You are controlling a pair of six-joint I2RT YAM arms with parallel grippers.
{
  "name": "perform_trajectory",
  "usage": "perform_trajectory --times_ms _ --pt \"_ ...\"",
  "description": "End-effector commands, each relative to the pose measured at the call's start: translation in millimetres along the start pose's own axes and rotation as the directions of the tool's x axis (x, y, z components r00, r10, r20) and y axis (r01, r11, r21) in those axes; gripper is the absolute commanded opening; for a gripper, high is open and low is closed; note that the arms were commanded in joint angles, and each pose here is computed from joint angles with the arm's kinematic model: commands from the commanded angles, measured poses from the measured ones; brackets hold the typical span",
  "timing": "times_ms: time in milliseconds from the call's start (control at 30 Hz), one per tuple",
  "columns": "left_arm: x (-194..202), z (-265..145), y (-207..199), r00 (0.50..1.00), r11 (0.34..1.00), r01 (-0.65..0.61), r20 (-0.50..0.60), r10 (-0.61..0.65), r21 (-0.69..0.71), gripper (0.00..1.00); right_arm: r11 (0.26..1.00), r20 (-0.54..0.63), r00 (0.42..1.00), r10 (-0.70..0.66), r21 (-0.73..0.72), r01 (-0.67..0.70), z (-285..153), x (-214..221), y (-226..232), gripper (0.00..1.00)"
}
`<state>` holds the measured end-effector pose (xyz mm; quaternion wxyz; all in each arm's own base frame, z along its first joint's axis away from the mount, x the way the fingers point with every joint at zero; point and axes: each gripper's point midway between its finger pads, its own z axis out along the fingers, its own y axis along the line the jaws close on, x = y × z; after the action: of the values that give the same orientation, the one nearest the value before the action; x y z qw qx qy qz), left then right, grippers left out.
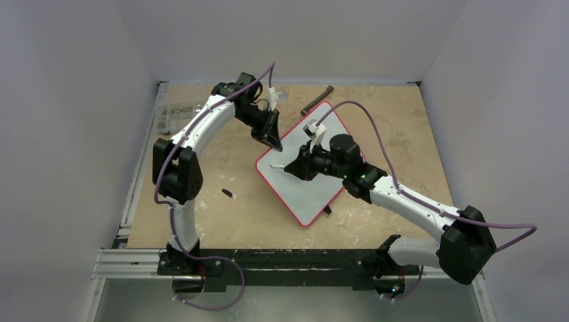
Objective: Write a sentence on the whiteboard
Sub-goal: Hold the whiteboard on the whiteboard stand, then write a sentence on the whiteboard.
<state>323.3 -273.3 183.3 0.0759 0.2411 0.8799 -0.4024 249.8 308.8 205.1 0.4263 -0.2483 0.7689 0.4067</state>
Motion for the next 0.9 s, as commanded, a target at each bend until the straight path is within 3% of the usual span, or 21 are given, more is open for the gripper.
perform_trajectory --times_ms 0,333,867 --pt "-7.8 -15.8 5.4 0.996 0.989 -0.079 0.036 0.084 -0.122 0.00 1.000 0.007 1.000 -0.009 0.016 0.009 -6.7 10.6 -3.8 0.00" --pt "-7.9 -16.2 5.2 0.996 0.989 -0.079 0.038 0.084 -0.123 0.00 0.999 -0.053 0.998 0.024 0.041 -0.022 -22.3 43.7 -9.5 0.00" --pt "-7.0 -14.3 7.3 0.996 0.989 -0.077 0.032 0.082 -0.128 0.00 0.991 -0.012 1.000 -0.009 0.137 0.011 -25.3 22.4 -21.9 0.00"
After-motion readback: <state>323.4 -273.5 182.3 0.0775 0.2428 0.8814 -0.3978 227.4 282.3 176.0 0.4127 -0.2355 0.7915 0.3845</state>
